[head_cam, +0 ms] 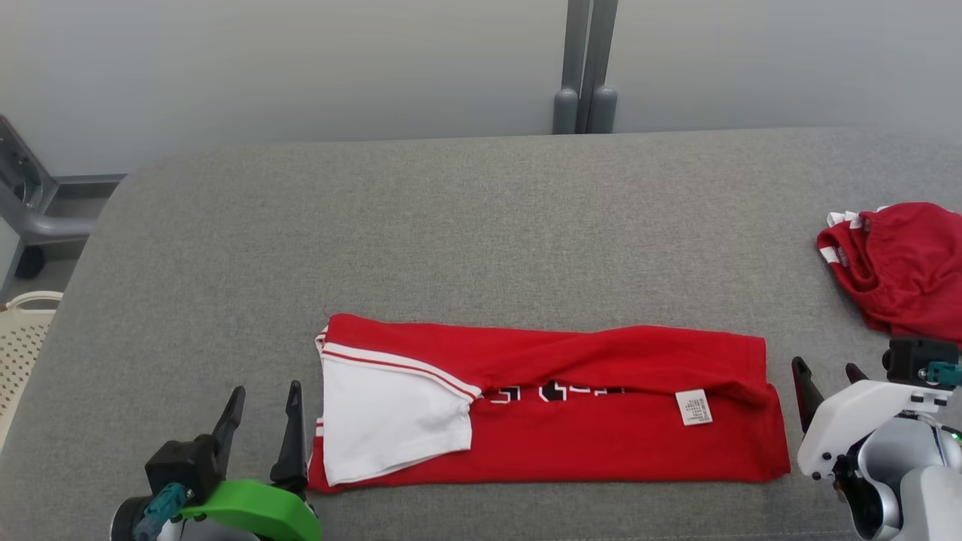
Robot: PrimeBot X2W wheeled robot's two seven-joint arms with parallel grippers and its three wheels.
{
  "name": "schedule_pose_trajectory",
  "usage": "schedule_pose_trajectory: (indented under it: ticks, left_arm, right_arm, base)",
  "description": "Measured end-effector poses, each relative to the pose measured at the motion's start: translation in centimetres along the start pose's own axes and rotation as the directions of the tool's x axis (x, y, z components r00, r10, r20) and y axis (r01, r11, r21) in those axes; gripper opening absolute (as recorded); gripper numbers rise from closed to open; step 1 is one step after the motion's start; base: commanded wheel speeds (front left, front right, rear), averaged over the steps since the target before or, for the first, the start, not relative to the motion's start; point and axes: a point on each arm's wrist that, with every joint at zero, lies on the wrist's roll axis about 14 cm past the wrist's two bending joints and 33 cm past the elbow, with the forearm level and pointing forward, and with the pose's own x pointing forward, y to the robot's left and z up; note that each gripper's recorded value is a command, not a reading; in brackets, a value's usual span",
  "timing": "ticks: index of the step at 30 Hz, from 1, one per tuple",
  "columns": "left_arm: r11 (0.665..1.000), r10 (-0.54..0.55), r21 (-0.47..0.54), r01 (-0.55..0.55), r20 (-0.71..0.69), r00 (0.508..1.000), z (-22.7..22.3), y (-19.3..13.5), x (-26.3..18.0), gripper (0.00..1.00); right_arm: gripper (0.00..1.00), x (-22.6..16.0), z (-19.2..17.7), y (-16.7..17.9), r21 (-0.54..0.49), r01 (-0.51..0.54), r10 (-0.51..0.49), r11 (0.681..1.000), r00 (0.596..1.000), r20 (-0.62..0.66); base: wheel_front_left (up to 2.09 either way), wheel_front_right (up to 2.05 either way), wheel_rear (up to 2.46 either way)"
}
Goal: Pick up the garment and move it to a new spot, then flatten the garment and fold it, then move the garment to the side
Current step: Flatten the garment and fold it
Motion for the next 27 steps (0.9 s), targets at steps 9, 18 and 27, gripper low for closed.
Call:
schedule_pose_trajectory:
  ticks: [9, 18, 27]
  left_arm:
    - [1.0, -0.003, -0.008, 0.003, -0.028, 1.0, -0.9, 0.0, 1.6, 1.0]
    - [1.0, 0.024, -0.01, -0.025, -0.065, 0.998, -2.2, 1.0, 1.6, 1.0]
    - [1.0, 0.018, -0.017, -0.019, -0.065, 0.998, -2.2, 0.8, 1.5, 1.0]
  right_arm:
    - [1.0, 3.4, -1.3, 0.4, 0.002, 0.005, -0.005, 1.0, 0.997, -0.081]
    - [1.0, 4.6, -5.2, 1.3, 0.002, -0.011, 0.011, 1.0, 0.977, -0.215]
    - [1.0, 3.3, -7.1, 0.9, -0.005, -0.007, 0.005, 1.0, 0.952, -0.306]
  base:
    - [0.0, 0.0, 0.0]
    - [0.0, 0.0, 0.0]
    - [0.0, 0.0, 0.0]
